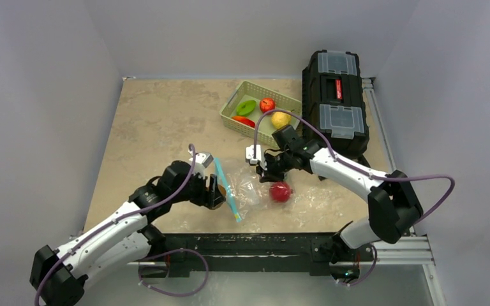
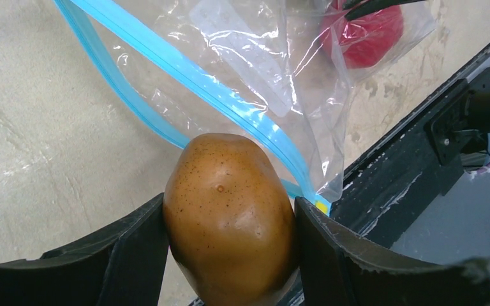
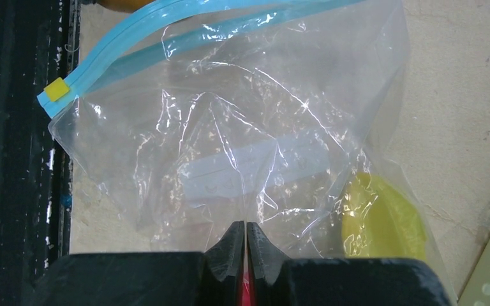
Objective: Open the zip-top bag and remove the fake food
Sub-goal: Pick up the fake fruit from the zipper food storage bag.
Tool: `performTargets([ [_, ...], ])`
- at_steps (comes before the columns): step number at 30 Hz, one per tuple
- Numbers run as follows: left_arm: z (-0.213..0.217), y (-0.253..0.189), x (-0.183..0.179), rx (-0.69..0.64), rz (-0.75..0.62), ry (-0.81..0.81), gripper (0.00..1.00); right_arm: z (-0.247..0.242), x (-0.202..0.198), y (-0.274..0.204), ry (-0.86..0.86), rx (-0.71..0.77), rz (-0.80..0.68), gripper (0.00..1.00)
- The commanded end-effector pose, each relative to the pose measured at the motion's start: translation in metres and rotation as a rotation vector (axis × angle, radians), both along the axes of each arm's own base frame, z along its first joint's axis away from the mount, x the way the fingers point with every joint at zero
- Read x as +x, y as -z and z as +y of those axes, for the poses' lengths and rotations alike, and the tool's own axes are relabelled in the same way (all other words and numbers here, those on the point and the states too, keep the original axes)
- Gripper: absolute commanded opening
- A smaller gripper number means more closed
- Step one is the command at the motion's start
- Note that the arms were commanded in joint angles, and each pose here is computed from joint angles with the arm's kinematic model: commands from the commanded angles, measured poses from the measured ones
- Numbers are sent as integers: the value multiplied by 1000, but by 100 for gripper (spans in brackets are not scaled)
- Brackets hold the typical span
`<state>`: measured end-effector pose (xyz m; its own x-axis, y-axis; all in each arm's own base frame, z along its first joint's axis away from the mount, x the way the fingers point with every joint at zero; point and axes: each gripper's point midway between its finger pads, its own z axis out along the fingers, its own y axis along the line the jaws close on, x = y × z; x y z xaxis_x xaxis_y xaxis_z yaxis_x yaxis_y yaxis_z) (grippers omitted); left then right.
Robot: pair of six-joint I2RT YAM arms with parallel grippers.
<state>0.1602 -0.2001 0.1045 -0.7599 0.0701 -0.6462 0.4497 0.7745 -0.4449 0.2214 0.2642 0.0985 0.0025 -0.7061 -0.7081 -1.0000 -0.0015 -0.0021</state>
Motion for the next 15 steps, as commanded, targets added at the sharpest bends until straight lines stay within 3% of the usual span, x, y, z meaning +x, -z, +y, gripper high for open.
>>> performTargets([
  [1,2,-30,-3,-46,14,-8,0,-1,-8,-14,-52,35,-32,3],
  [8,-7,-82,12,-134,-76,4,0,-7,-9,-30,-77,57,-71,5],
  [15,-34,-124,64,-229,-176,-39,0,-14,-6,-41,-75,68,-92,7],
])
